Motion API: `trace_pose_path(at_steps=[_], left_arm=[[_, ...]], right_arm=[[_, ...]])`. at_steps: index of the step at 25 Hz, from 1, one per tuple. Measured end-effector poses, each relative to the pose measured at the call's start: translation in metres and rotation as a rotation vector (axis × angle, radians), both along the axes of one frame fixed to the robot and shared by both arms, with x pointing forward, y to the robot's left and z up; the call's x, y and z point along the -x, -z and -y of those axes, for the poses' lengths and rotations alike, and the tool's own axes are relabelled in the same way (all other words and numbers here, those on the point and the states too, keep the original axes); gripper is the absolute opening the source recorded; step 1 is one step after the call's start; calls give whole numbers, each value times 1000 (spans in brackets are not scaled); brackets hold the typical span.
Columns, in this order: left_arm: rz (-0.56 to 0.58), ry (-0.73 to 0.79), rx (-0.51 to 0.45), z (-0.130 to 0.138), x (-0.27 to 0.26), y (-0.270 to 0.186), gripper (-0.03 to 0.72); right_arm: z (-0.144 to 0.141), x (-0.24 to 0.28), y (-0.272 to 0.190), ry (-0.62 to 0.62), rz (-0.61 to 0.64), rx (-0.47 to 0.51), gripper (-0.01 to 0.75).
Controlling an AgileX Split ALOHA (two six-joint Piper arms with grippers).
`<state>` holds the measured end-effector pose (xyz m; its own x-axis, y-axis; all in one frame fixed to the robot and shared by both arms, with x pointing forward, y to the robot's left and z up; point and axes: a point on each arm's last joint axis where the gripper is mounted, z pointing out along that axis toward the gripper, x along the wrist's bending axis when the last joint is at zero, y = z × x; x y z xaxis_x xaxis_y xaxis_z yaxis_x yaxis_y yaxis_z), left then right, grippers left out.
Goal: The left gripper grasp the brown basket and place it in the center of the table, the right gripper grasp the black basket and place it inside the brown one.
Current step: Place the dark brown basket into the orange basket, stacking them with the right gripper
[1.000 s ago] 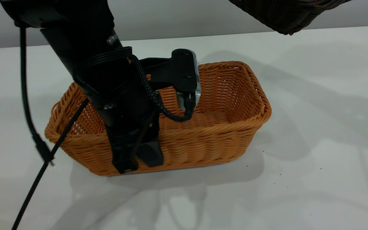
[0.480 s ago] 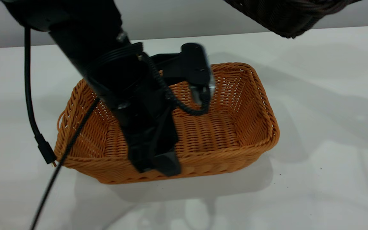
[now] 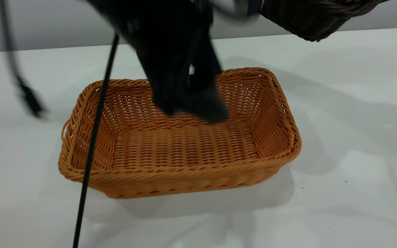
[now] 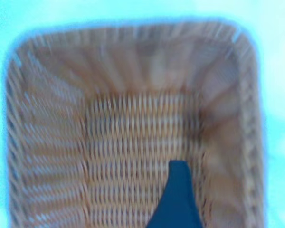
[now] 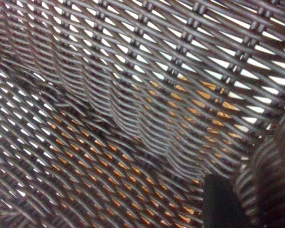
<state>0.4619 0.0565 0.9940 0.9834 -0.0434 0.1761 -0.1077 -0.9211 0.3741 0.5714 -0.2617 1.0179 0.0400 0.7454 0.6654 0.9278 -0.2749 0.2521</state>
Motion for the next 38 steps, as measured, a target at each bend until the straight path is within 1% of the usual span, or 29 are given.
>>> trace_pose_path(at_steps=[3,6,8,11,14,19,22,25,29,38], left_arm=[[51,39,74,0,25,-38,533],[141,50,202,-5,48,-80,533],[226,42,298,-16,57,-108,533],[345,24,399,-33,67,-144,533],[395,-34,460,-44,72,-167,533],[421,-97,444,-46,66,-171,533],[413,-105,450,-46,66,-171,533],[416,-104,452,-46,66,-171,533],[416,-105,454,-46,66,-171,533],[416,-104,452,-46,66,-171,533]], right_arm=[[-2,-3,-10,-28,10,-16,258],[-7,-5,-16,-80,-5,-22,258],[-13,-3,-16,-127,-24,-3,258],[-29,5,-12,-230,-60,47,256],[-50,11,-7,-326,-83,98,256],[-91,22,4,-499,-101,127,256],[-104,24,13,-556,-109,142,255],[-105,19,25,-593,-130,157,255],[-108,7,35,-605,-148,159,255],[-112,-9,46,-660,-171,157,255]])
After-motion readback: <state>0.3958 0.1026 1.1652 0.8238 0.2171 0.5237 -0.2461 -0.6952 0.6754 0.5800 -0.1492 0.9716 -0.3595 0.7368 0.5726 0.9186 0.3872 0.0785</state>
